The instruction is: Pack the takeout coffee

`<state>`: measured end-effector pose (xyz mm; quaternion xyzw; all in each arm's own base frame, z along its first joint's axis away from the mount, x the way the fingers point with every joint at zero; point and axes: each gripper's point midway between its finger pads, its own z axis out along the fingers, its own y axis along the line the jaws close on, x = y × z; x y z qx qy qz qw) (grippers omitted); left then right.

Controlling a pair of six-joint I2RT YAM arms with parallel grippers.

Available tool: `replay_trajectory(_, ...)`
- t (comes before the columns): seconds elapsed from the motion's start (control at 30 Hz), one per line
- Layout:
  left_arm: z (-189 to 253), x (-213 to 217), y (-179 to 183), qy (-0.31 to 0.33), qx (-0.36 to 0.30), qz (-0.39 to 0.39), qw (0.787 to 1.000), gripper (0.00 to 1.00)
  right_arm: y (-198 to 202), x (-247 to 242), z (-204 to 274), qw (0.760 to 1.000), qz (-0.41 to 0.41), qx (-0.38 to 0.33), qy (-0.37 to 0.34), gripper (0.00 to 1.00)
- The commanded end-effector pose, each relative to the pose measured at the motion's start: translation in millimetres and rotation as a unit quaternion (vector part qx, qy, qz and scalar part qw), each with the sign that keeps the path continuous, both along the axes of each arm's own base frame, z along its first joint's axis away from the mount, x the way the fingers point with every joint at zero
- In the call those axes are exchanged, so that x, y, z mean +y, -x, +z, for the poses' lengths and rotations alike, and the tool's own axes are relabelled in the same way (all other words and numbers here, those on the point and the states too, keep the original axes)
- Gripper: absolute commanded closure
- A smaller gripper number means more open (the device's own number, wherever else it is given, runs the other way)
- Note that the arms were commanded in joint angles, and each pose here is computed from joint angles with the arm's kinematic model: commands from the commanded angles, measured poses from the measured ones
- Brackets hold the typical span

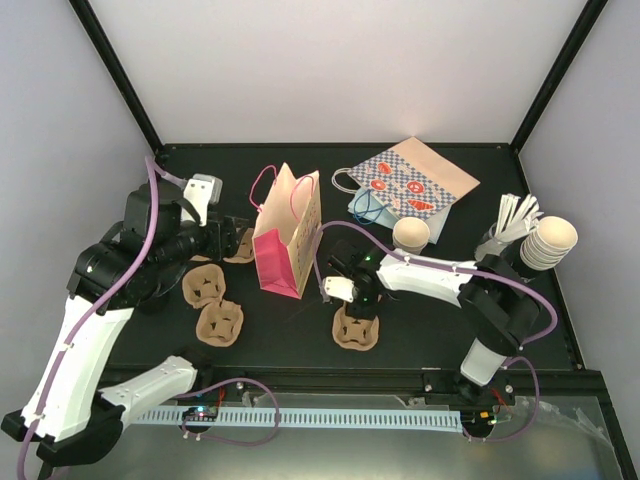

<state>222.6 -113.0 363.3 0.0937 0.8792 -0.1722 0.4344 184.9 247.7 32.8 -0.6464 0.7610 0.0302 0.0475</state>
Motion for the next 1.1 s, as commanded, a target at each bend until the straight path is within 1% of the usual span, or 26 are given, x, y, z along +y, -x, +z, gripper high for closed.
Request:
replay_trajectory(0.0,7,5,7,-0.004,-0.008,-0.004,1.000,0.27,-6,7,5,1.000,0.007,-0.005,-0.009,0.53)
replay_trajectory(0.1,7,7,8,-0.004,-0.008,-0.003,1.000,0.28,-6,8,7,1.000,0.007,-0.006,-0.014,0.56)
replay_trajectory(0.17,8,7,8,-0.004,-0.010,-0.001,1.000,0.27,-7,9,9,1.000,0.005,-0.009,-0.018,0.60)
replay_trajectory(0.27,10,8,8,-0.004,-0.011,-0.001,1.000,0.28,-7,11,16,1.000,-0.001,-0.011,-0.026,0.60)
replay_trajectory(0.47,13,11,7,-0.007,-0.013,0.003,1.000,0.27,-8,20,48,0.996,-0.022,-0.028,-0.080,0.62)
replay_trajectory(0.63,12,12,4,0.001,-0.013,0.012,1.000,0.28,-10,23,83,0.988,-0.046,-0.062,-0.134,0.61)
replay_trajectory(0.73,8,11,1,0.010,-0.006,0.013,1.000,0.28,-13,24,108,0.979,-0.065,-0.088,-0.173,0.60)
replay_trajectory(0.83,1,10,-6,0.018,0.009,0.017,1.000,0.26,-18,24,139,0.965,-0.084,-0.122,-0.218,0.60)
replay_trajectory(0.97,-4,11,-13,0.026,0.024,0.021,0.999,0.21,-19,21,182,0.944,-0.103,-0.156,-0.271,0.60)
replay_trajectory(1.07,-3,11,-18,0.026,0.024,0.022,0.999,0.15,-24,14,206,0.929,-0.127,-0.185,-0.294,0.61)
